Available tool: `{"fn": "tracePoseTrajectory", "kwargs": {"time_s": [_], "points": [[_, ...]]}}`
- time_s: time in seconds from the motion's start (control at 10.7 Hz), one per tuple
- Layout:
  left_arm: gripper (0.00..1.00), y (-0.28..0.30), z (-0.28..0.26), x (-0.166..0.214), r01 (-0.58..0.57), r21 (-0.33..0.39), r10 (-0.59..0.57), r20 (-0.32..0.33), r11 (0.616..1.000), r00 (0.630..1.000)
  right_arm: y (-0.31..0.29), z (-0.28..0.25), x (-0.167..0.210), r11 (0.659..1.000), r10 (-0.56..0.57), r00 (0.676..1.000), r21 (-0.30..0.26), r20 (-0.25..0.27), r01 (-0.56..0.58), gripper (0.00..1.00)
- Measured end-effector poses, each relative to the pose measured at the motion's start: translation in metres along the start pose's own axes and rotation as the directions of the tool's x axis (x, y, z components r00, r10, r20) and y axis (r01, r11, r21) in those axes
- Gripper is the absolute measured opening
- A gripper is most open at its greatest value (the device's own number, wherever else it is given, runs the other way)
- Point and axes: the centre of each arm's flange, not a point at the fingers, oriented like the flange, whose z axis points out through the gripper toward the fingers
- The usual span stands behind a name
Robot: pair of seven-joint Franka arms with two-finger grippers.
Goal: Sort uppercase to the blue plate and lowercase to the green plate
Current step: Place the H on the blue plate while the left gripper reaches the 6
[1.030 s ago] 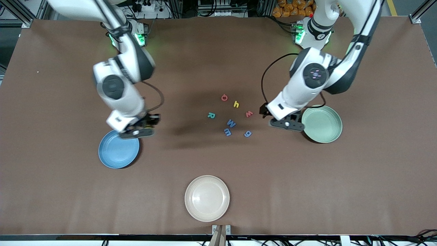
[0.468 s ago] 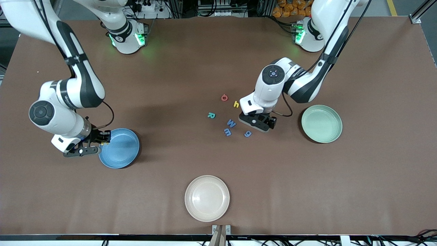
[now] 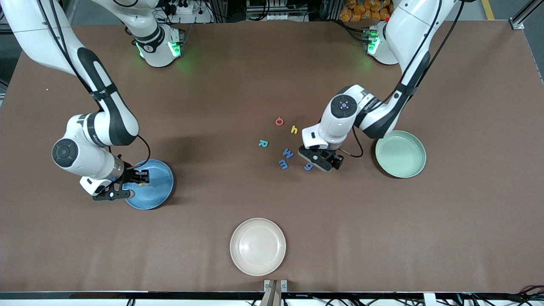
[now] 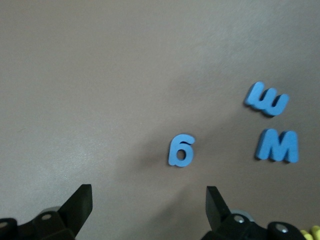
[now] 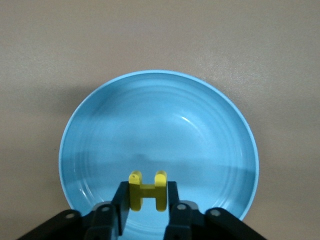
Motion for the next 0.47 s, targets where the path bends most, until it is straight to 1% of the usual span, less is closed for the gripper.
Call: {"fn": "tracePoseTrajectory", "kwargs": {"time_s": [0.09,0.28,0.37,0.47], "points": [[1.00,0.001,0.004,0.000,0.000,-0.004,0.000,0.002,1.000,1.000,0.000,-0.003,0.002,1.000,0.002,1.000,0.002,-0.006,-0.002,0.58],[1.00,0.009,0.005,0.003,-0.012,-0.010,0.012,-0.001,1.000,1.000,-0.001,-0.021,0.008,1.000,0.000,1.000,-0.001,-0.029,0.000,0.80],[1.00,0.014,0.007,0.004,-0.018,-0.014,0.018,0.000,1.000,1.000,-0.001,-0.040,0.008,1.000,0.000,1.000,-0.007,-0.030,0.000,0.96],[1.00,0.016,0.012,0.005,-0.020,-0.018,0.020,0.004,1.000,1.000,0.002,-0.066,0.007,1.000,0.004,0.999,-0.015,-0.041,-0.005,1.00]]}}
